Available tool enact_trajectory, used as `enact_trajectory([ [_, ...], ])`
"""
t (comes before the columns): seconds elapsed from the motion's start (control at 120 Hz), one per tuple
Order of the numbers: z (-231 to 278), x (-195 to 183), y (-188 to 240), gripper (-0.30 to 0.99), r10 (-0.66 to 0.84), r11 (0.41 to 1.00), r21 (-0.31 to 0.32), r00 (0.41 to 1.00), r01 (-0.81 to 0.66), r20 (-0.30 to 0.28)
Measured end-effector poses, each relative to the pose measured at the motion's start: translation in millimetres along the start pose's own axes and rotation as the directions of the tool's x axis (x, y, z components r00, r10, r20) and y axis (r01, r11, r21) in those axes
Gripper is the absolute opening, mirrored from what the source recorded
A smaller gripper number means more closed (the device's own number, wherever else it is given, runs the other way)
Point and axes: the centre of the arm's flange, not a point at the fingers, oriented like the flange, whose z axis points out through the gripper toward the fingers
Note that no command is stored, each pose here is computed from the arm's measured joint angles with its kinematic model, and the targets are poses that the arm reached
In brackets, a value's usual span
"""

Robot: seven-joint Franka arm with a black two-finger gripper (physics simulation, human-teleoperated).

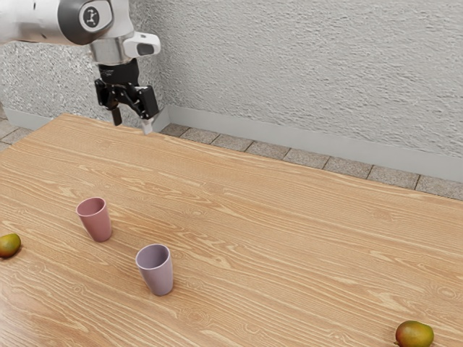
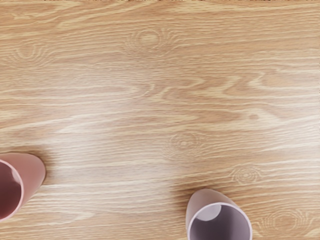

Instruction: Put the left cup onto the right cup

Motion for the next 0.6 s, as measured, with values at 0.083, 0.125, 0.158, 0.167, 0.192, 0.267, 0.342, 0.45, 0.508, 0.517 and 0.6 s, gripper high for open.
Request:
enact_trajectory([
  [0.083, -1, 0, -1, 0.69, 0.000, 1.000, -0.001, 1.000, 0.000, -0.008],
  [0.125, -1, 1, -2, 0.69, -0.002, 1.000, -0.001, 1.000, 0.002, -0.012],
  [0.158, 0, 1, -3, 0.69, -0.004, 1.000, -0.002, 1.000, 0.004, -0.013],
  [0.167, 1, 1, -4, 0.69, -0.004, 1.000, -0.003, 1.000, 0.004, -0.012],
  [0.192, 2, 2, -5, 0.69, -0.007, 1.000, -0.005, 1.000, 0.007, -0.011],
  [0.267, 13, 2, -15, 0.69, -0.024, 1.000, -0.011, 1.000, 0.024, 0.000],
  [0.342, 24, 1, -29, 0.69, -0.048, 0.999, -0.015, 0.999, 0.048, 0.007],
  [0.45, 41, 4, -49, 0.69, -0.080, 0.997, -0.020, 0.997, 0.080, 0.018],
  [0.508, 50, 6, -58, 0.69, -0.093, 0.995, -0.020, 0.995, 0.094, 0.026],
  [0.517, 51, 6, -59, 0.69, -0.094, 0.995, -0.020, 0.995, 0.095, 0.026],
  [0.6, 61, 8, -64, 0.69, -0.100, 0.995, -0.019, 0.994, 0.101, 0.037],
])
